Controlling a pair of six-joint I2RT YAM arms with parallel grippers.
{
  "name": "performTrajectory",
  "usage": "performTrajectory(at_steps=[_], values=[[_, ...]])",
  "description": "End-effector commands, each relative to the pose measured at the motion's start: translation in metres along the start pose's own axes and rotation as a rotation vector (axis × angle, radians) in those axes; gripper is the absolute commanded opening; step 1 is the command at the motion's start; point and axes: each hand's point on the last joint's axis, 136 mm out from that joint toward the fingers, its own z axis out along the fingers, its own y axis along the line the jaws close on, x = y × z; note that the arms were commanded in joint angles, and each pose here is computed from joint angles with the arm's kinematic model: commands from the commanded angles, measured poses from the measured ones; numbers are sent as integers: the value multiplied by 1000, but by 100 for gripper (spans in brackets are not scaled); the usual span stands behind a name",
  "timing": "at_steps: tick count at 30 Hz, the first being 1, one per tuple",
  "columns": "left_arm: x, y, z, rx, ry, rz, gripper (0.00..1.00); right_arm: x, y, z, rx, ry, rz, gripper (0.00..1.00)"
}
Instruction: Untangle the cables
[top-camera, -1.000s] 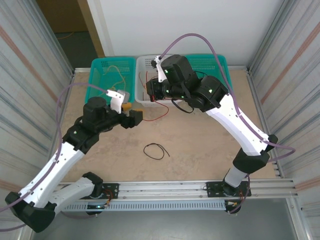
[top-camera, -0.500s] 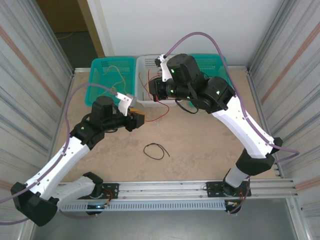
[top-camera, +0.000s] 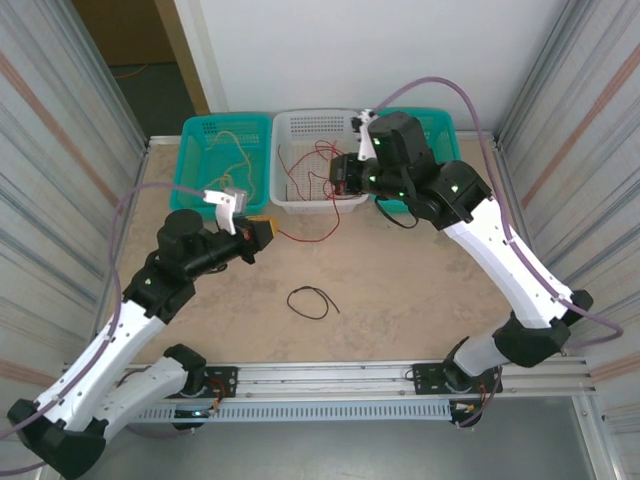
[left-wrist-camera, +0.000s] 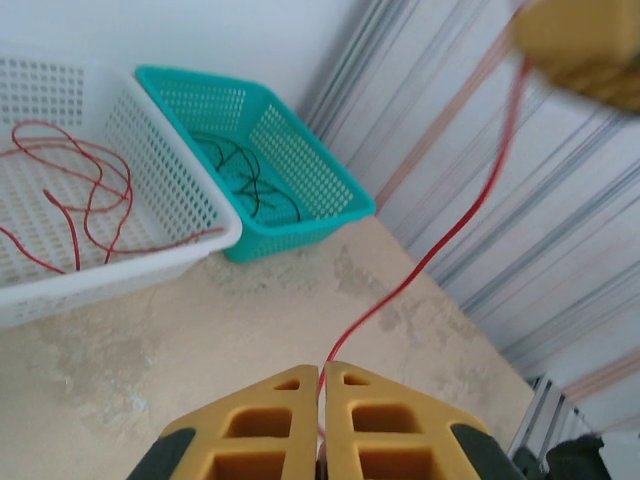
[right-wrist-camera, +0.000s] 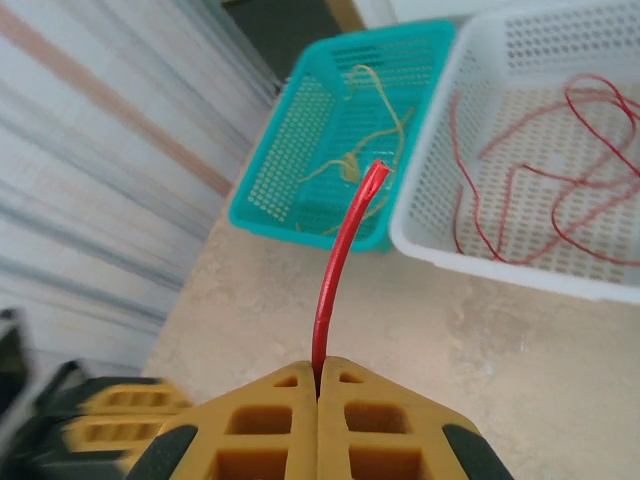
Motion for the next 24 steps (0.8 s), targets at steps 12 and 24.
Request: performTrajectory(at_steps=[12,24], values=[[-108,-27,-52,66,-451,-148,0,135,-135,62,206,222,441,0],[-116,-14,-60,-19,-452,-174,0,143,-156,55,335,231,368,32]])
